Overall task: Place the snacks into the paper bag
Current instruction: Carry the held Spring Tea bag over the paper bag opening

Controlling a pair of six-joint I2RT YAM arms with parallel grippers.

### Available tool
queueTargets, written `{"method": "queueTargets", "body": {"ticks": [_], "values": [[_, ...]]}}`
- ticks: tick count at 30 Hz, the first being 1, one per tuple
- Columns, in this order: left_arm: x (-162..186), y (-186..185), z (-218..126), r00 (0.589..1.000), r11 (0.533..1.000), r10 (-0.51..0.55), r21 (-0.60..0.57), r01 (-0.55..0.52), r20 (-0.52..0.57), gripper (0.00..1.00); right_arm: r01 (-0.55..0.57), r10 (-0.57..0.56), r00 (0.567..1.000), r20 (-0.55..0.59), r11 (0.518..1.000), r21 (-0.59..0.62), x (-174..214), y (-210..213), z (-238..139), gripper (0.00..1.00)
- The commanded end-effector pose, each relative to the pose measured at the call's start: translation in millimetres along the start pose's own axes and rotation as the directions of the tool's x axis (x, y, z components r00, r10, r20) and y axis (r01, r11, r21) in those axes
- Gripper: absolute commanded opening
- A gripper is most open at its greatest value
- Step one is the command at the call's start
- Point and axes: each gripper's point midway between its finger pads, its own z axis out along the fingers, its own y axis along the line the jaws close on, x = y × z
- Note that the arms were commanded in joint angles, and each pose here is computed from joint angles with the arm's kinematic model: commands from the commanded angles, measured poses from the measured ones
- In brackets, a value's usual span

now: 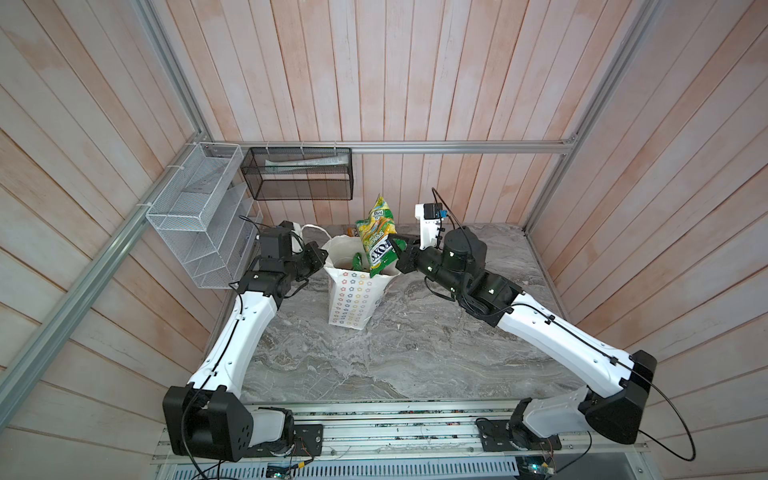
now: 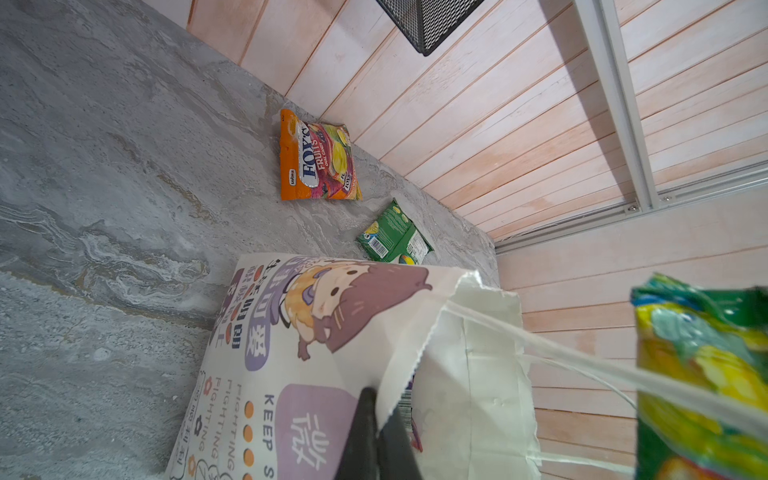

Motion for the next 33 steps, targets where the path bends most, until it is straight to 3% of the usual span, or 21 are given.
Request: {"method": "queueTargets", "body": {"ticks": [1, 13, 25, 33], "values": [[-20.5, -26.6, -11.2, 0.997, 0.994, 0.026, 0.103, -0.034, 0.076, 0.04, 0.062, -0.066, 0.995, 0.069, 0.996, 0.060, -16.8, -7.2, 6.3, 0.00], [-21.5, -26.7, -12.4, 0.996, 0.994, 0.028, 0.102, -0.037, 0.082, 0.04, 0.296, -0.299, 0.953, 0.044, 0.953, 0.058, 1.6, -12.0, 34.0, 0.00], [-23.7, -21.9, -11.4, 0.996, 0.995, 0.021, 0.091, -0.028, 0.083, 0.04, 0.385, -0.380, 0.920, 0.097, 0.923, -0.029, -7.9, -17.9, 34.0, 0.00], [-26.4, -18.3, -11.5, 0.996, 0.996, 0.018, 0.082, -0.025, 0.090, 0.04, 0.405, -0.403, 0.914, 0.047, 0.905, -0.128, 17.9, -15.1, 38.0, 0.00]]}}
